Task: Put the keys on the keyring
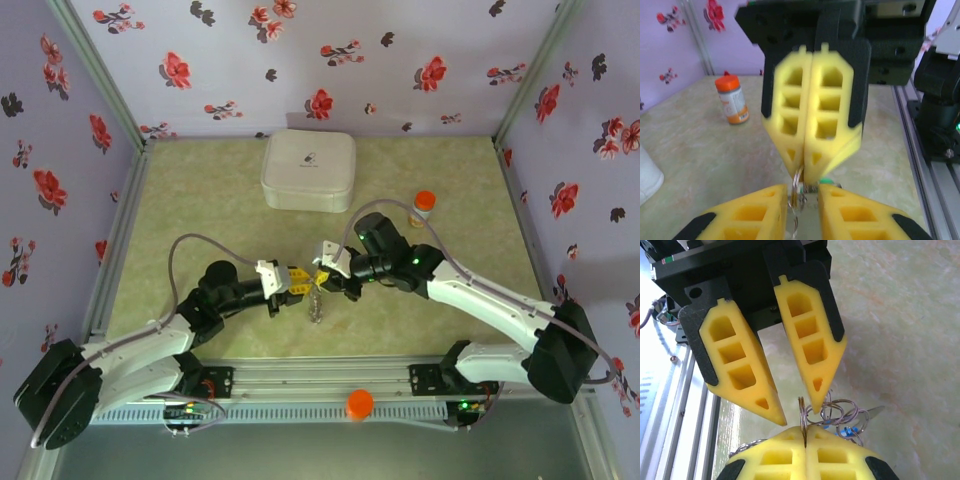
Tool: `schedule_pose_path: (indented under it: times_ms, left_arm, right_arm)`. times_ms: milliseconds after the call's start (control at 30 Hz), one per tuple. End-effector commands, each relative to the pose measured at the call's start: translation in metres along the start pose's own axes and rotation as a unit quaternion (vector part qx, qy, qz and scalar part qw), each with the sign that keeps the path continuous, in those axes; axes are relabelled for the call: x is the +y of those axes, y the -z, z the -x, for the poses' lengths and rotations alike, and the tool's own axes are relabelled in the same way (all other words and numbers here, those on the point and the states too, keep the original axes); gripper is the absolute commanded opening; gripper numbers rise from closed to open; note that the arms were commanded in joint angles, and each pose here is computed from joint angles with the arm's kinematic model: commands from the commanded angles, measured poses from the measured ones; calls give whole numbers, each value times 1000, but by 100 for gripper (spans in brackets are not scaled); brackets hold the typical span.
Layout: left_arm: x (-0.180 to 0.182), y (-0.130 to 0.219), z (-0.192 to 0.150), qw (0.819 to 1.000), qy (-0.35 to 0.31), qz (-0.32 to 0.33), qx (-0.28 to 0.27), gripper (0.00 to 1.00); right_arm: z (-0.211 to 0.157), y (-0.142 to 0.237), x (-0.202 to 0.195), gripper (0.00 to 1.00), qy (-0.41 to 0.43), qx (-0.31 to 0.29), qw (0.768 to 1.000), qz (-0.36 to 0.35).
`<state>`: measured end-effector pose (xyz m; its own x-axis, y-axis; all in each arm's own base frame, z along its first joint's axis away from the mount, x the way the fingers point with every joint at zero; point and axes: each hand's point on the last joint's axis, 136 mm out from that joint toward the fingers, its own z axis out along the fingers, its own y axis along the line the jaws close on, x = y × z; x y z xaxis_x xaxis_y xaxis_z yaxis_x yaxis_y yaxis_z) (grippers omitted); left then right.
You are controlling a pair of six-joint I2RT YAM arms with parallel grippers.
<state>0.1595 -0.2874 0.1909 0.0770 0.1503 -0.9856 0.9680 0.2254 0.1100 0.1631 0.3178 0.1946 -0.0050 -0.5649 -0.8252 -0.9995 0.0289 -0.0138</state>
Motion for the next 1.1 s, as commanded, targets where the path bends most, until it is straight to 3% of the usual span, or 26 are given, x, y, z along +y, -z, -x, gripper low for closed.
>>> schedule_pose_path:
  times_ms: [0, 133, 433, 667, 867, 967, 1067]
  left_arm:
    - [6, -1, 2, 999, -23, 6, 36, 23]
    - [5, -1, -11, 997, -21, -1, 79, 20]
    - [7, -4, 3, 997, -26, -3, 72, 15]
    - [5, -7, 9, 997, -29, -14, 66, 10]
    - [5, -7, 14, 998, -34, -18, 54, 0]
    - [4, -8, 14, 998, -37, -20, 47, 0]
    - [4, -9, 16, 998, -43, -17, 32, 0]
  right_arm:
    - [5, 4, -2, 0, 32, 27, 999, -13]
    - [3, 1, -2, 0, 46, 65, 997, -20]
    - [3, -2, -2, 0, 81, 129, 988, -30]
    - [3, -3, 1, 0, 89, 136, 986, -24]
    - [3, -2, 2, 0, 92, 126, 987, -27]
    - [10, 3, -2, 27, 80, 89, 992, -46]
    - [13, 12, -9, 31, 54, 50, 996, -59]
